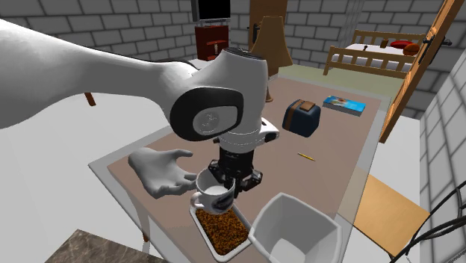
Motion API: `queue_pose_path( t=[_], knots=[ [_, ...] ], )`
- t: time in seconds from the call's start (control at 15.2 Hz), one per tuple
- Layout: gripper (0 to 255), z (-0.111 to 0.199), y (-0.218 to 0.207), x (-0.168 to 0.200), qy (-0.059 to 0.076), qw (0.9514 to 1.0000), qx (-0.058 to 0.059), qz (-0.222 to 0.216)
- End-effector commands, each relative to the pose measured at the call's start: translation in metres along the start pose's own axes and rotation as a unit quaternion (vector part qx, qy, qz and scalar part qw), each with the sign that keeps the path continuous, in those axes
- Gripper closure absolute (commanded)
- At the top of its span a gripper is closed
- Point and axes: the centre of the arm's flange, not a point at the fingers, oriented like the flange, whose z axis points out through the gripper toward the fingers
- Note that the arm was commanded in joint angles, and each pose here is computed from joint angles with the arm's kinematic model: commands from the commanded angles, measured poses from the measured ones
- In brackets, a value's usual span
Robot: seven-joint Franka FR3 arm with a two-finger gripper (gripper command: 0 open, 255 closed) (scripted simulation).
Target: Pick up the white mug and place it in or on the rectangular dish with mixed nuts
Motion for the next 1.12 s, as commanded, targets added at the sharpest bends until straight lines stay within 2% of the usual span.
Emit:
queue_pose_path(
  t=[0.0,1.06],
  knots=[
    [255,0.000,0.003,-0.020,0.000,1.0000,0.000,-0.001],
    [255,0.084,0.007,-0.020,0.000,1.0000,0.000,-0.001]
  ],
)
